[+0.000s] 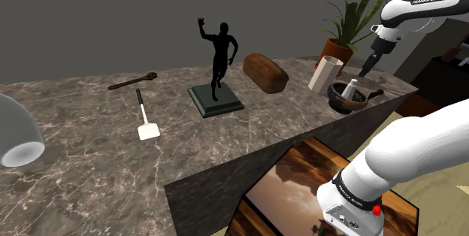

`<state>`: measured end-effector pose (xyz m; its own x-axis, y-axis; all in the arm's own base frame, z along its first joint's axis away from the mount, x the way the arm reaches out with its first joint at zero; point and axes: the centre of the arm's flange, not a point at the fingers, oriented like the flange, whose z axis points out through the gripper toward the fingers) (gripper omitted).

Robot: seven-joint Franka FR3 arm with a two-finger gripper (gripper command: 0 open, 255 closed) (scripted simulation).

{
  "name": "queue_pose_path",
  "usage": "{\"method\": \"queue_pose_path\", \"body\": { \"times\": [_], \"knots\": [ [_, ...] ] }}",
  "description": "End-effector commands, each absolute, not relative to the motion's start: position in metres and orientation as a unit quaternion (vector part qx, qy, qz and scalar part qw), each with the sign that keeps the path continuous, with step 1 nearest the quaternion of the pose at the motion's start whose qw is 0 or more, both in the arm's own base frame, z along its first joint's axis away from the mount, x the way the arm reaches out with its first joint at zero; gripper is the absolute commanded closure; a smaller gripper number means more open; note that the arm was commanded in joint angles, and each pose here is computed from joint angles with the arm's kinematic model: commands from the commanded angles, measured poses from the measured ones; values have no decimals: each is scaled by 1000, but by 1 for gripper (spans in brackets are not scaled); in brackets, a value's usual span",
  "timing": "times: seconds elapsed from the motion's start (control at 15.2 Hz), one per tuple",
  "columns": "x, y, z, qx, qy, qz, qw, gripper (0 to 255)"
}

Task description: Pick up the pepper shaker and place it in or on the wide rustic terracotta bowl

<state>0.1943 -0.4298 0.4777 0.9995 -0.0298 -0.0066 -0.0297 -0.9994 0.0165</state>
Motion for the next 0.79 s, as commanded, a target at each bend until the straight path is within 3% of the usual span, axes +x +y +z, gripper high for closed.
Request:
{"method": "queue_pose_path", "body": {
  "times": [0.0,0.4,0.73],
  "knots": [
    [194,-430,478,1000,-15,-3,8,0],
    [195,-429,528,1000,-15,-3,8,0],
    [195,-429,528,1000,-15,-3,8,0]
  ]
}}
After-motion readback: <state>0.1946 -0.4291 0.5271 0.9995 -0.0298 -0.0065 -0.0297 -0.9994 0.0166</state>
